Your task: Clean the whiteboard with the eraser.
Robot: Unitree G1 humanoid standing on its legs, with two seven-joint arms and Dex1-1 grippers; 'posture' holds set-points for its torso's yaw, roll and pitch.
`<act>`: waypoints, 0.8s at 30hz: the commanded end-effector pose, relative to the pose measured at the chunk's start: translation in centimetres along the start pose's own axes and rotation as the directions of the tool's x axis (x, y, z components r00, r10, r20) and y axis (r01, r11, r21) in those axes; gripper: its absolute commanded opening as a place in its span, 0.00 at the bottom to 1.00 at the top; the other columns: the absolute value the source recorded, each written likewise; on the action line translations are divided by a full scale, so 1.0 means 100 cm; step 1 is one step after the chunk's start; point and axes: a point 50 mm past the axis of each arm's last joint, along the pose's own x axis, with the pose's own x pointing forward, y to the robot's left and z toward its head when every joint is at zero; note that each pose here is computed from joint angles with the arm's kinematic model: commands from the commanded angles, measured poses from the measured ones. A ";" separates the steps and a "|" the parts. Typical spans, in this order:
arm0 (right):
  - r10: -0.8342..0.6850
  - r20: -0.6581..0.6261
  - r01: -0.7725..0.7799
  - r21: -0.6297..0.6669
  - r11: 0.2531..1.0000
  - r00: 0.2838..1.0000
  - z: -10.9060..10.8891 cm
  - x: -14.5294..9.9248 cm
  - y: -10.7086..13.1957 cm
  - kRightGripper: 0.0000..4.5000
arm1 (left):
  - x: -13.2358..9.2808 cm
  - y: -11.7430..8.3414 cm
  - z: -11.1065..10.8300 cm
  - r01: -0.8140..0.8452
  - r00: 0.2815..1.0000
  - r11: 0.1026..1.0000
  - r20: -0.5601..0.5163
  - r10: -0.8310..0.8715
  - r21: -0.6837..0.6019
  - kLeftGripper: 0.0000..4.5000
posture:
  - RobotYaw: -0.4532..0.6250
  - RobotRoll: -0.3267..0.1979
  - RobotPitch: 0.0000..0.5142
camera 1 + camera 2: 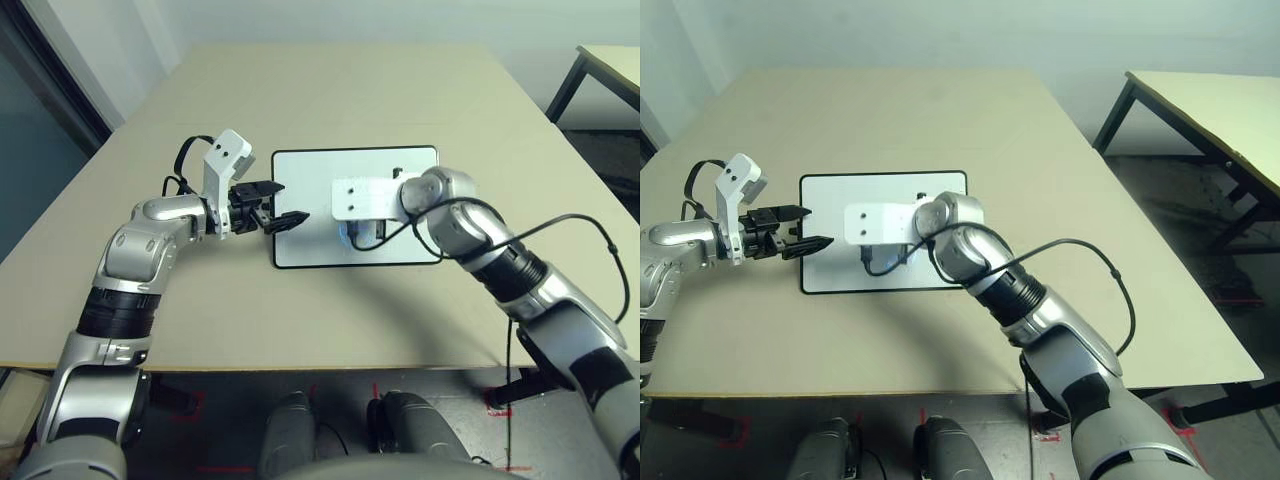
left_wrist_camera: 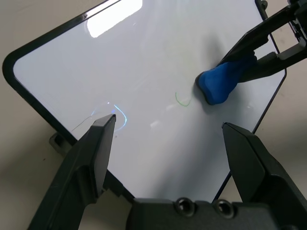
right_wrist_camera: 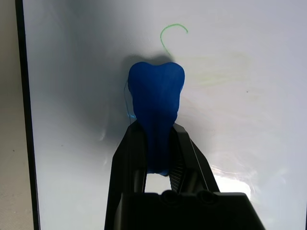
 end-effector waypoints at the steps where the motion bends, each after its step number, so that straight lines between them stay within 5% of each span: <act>1: -0.067 -0.005 0.067 0.021 0.998 0.998 0.005 0.001 -0.018 0.13 | 0.001 0.000 0.001 0.004 1.000 1.000 0.003 -0.004 0.006 1.00 | 0.40 0.62 0.09; 8: -0.115 0.041 0.115 0.014 0.993 0.992 0.022 0.005 -0.036 0.13 | 0.000 0.000 0.001 -0.002 1.000 1.000 0.002 0.002 0.005 1.00 | 0.41 0.62 0.09; 18: 0.074 -0.018 -0.076 -0.095 0.993 0.997 0.008 0.003 0.006 0.13 | -0.003 -0.002 0.000 -0.011 1.000 1.000 0.002 0.011 0.000 1.00 | 0.41 0.62 0.09; 24: -0.026 0.022 0.027 -0.053 0.998 0.999 0.022 0.005 -0.019 0.13 | -0.003 -0.003 0.001 -0.010 1.000 1.000 0.003 0.010 -0.001 1.00 | 0.41 0.62 0.10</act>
